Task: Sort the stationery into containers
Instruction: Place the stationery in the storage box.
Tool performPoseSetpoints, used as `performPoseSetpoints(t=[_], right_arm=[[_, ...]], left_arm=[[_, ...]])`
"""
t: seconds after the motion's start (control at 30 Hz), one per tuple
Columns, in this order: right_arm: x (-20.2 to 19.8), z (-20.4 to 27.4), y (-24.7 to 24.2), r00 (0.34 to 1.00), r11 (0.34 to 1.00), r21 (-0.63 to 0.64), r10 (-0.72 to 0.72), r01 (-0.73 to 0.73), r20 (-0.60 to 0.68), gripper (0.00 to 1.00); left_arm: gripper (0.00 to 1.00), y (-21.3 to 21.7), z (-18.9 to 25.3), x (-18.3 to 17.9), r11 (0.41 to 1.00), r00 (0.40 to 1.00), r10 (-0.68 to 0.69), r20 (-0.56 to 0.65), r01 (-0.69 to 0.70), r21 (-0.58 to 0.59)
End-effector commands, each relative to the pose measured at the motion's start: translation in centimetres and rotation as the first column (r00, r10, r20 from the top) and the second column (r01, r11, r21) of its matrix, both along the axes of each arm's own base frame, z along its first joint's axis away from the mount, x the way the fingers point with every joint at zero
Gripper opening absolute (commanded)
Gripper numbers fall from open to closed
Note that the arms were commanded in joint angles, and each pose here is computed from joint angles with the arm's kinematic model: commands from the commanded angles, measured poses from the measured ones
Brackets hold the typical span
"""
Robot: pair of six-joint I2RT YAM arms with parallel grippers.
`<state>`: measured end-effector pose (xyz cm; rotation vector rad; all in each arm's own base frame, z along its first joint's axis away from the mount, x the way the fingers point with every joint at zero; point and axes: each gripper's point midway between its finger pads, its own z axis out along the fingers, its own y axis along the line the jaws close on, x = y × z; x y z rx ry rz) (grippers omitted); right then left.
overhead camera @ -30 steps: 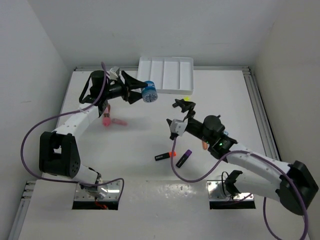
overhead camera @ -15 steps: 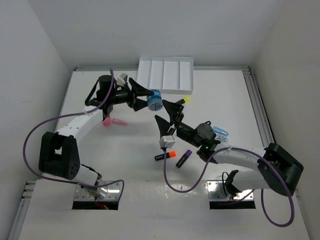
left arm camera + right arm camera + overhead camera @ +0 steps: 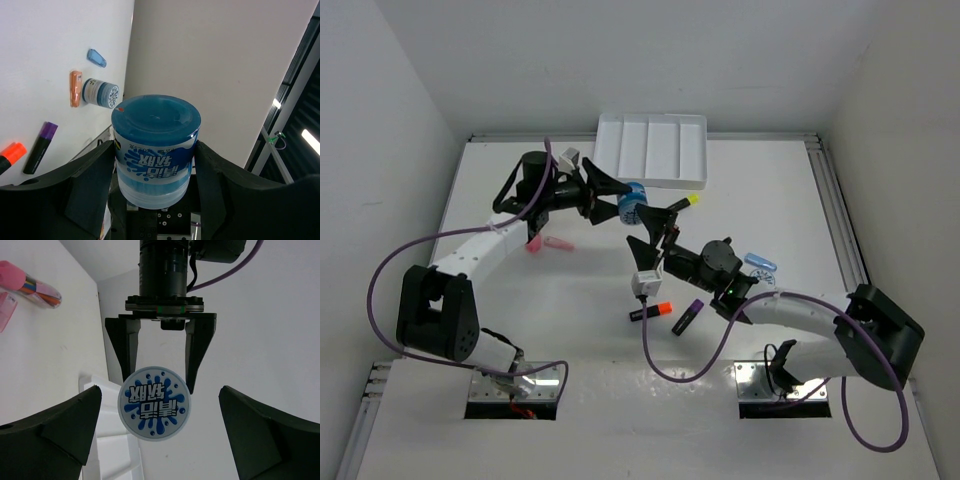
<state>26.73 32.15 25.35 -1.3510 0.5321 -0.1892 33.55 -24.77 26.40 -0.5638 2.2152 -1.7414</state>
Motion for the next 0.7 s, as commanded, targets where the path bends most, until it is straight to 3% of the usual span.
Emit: performPoseSetpoints(t=[0.0,0.17,0.33,0.67], right_arm=[[0.1,1.9,0.8,1.000,1.000,0.013,0.016,-0.016,0.021,0.99],[0.9,1.5,0.6,0.999,1.000,-0.010,0.010,-0.009,0.041,0.98],[1.2,1.5,0.4,0.998,1.000,-0.013,0.017,-0.016,0.061,0.87],[1.1,1.1,0.0,0.995,0.999,-0.022,0.049,-0.047,0.091,0.80]], left_arm=[[0.00,-0.5,3.5,-1.4,0.999,0.994,-0.032,0.109,0.036,-0.039],[0.00,-0.6,3.5,-1.8,0.998,0.994,-0.043,0.103,0.047,-0.042],[0.00,-0.7,3.5,-2.2,0.997,0.993,-0.054,0.103,0.059,-0.046],[0.00,-1.3,2.7,-3.9,0.994,0.992,-0.089,0.089,0.094,-0.048]])
